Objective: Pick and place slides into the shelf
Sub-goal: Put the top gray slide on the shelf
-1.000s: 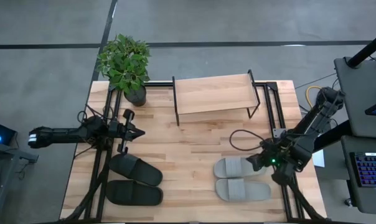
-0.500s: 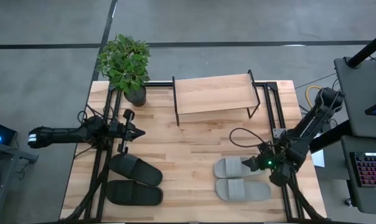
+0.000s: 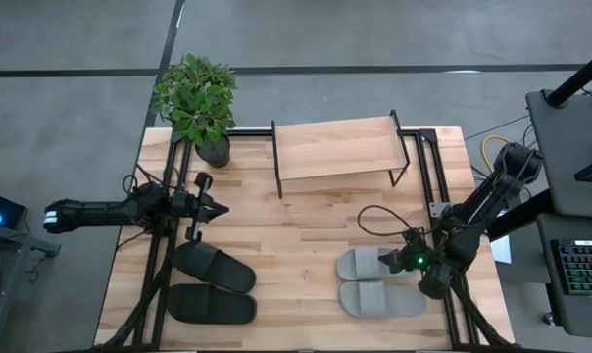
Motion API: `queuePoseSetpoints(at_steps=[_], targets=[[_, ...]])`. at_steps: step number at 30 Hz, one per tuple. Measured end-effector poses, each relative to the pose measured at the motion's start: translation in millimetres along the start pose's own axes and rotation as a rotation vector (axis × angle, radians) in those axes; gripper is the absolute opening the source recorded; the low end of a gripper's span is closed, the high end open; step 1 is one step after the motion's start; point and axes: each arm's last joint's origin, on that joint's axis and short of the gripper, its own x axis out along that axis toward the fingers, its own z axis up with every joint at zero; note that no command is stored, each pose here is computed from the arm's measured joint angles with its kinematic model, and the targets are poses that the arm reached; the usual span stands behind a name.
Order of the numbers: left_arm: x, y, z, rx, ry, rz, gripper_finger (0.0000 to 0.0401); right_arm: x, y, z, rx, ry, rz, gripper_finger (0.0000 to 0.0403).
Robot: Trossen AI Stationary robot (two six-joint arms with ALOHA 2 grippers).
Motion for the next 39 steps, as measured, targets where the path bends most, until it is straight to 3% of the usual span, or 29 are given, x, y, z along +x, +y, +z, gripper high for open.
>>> queuePoseSetpoints(at_steps=[15,31,39], targets=[[0.5,0.1,-0.9,-0.002,0.009,0.0,0.0,16.8,6.1,-7.2,0.016,-0.011,0.02,0.0117],[0.5,0.1,-0.9,-0.002,0.008,0.0,0.0,24.4,15.7,-2.9,-0.078,-0.022,0.053,0.0111],[0.5,0.1,-0.9,-0.002,0.008,0.0,0.0,25.2,13.1,-2.7,-0.121,-0.012,0.042,0.009]])
